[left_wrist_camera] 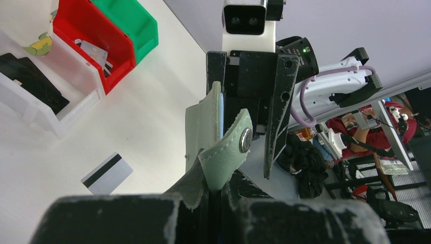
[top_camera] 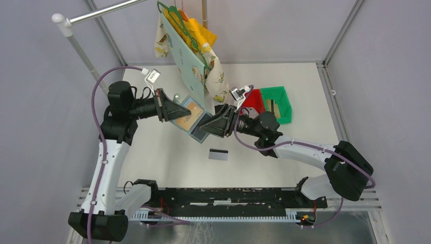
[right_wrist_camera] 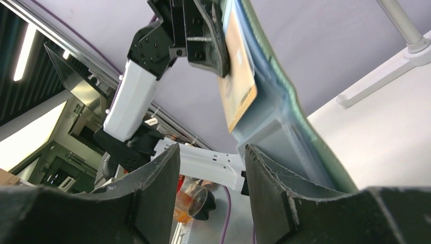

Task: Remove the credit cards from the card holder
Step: Remove the credit card from the card holder.

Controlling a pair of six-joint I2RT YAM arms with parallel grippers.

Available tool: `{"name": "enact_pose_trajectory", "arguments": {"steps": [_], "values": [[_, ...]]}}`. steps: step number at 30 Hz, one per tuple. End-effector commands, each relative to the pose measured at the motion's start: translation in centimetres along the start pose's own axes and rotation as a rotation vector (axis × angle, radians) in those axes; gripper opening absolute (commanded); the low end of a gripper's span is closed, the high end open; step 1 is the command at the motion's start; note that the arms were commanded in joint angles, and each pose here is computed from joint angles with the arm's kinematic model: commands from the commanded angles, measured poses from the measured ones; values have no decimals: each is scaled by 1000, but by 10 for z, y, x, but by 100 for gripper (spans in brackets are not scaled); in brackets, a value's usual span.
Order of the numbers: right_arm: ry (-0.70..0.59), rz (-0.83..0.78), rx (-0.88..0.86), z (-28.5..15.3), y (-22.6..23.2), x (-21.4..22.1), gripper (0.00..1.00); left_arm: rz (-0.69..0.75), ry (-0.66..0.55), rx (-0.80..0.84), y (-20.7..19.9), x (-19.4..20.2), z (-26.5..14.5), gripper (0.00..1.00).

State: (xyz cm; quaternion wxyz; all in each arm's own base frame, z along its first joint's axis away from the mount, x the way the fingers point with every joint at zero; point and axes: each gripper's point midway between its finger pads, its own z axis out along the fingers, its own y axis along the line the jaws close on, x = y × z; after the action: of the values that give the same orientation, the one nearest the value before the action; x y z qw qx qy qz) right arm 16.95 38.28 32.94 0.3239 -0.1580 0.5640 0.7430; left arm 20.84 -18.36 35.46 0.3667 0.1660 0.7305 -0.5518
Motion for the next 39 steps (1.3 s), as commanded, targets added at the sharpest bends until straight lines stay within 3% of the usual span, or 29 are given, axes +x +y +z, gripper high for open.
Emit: {"name": "enact_pose_trajectory", "arguments": {"steps": [1, 14, 27, 34, 39], "values": [[-77, -33, -122, 14, 31, -25, 54, 26, -1, 66, -19, 0, -5, 2], [-88, -13, -145, 26, 29, -29, 47, 65, -11, 97, -40, 2, -13, 2], [-76, 2, -253, 26, 51, -22, 0, 66, -2, 52, -26, 7, -11, 2], [-69, -19, -232, 9, 48, -10, 0, 26, 9, 79, -32, 4, -10, 7], [-85, -19, -259, 9, 54, -14, 0, 5, 11, 98, -36, 4, -10, 19]]}}
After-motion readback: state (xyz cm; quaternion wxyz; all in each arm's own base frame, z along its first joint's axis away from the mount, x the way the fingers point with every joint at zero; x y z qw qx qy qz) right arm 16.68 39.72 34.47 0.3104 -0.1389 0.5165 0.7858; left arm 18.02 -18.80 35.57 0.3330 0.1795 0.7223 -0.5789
